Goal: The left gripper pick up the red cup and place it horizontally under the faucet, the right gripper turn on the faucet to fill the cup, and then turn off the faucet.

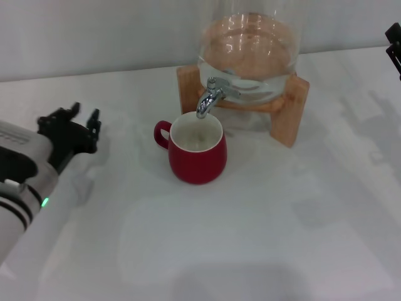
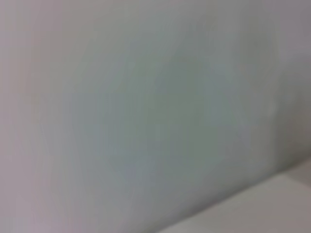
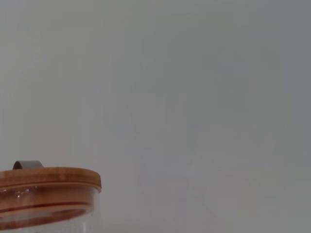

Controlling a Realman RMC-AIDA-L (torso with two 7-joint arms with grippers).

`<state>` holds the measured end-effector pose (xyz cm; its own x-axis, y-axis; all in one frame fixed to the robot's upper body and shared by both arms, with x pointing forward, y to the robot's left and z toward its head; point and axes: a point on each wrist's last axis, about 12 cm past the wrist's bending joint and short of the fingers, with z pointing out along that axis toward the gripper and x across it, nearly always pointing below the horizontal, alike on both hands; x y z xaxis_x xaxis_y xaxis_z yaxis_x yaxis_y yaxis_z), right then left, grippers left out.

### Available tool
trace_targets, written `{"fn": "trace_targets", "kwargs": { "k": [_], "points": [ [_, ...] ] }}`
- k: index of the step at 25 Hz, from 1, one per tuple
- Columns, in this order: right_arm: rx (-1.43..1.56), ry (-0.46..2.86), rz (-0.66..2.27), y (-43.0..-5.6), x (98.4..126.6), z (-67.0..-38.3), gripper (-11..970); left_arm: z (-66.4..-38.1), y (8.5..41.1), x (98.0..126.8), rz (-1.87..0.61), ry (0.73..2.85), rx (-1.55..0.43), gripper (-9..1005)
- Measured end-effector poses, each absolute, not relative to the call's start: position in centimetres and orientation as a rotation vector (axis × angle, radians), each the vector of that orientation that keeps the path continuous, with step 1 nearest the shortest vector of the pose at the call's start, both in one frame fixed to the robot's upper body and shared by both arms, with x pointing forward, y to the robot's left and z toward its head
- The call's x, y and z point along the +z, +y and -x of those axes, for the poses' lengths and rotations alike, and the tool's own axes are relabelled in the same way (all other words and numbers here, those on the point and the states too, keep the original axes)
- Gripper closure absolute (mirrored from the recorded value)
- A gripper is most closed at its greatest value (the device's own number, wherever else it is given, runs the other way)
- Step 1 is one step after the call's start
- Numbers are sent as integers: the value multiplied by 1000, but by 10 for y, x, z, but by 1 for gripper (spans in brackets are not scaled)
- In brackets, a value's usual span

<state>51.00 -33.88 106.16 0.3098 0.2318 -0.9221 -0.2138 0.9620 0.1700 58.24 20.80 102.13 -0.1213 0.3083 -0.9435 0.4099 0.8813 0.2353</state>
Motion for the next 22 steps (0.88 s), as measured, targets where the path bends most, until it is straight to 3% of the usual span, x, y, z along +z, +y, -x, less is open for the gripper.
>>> {"fn": "trace_targets", "kwargs": {
  "k": [6, 17, 19, 22],
  "points": [
    [295, 1218, -16, -339, 1062, -510, 235, -582, 224, 1024, -426, 1712, -77, 598],
    [299, 1220, -15, -338, 1061, -507, 235, -580, 242, 1024, -324, 1711, -43, 407],
    [309, 1224, -14, -338, 1060, -507, 235, -579, 243, 1024, -322, 1707, -41, 181],
    [346, 1237, -7, -336, 1058, -504, 235, -574, 249, 1024, -307, 1680, -29, 149]
  ]
}}
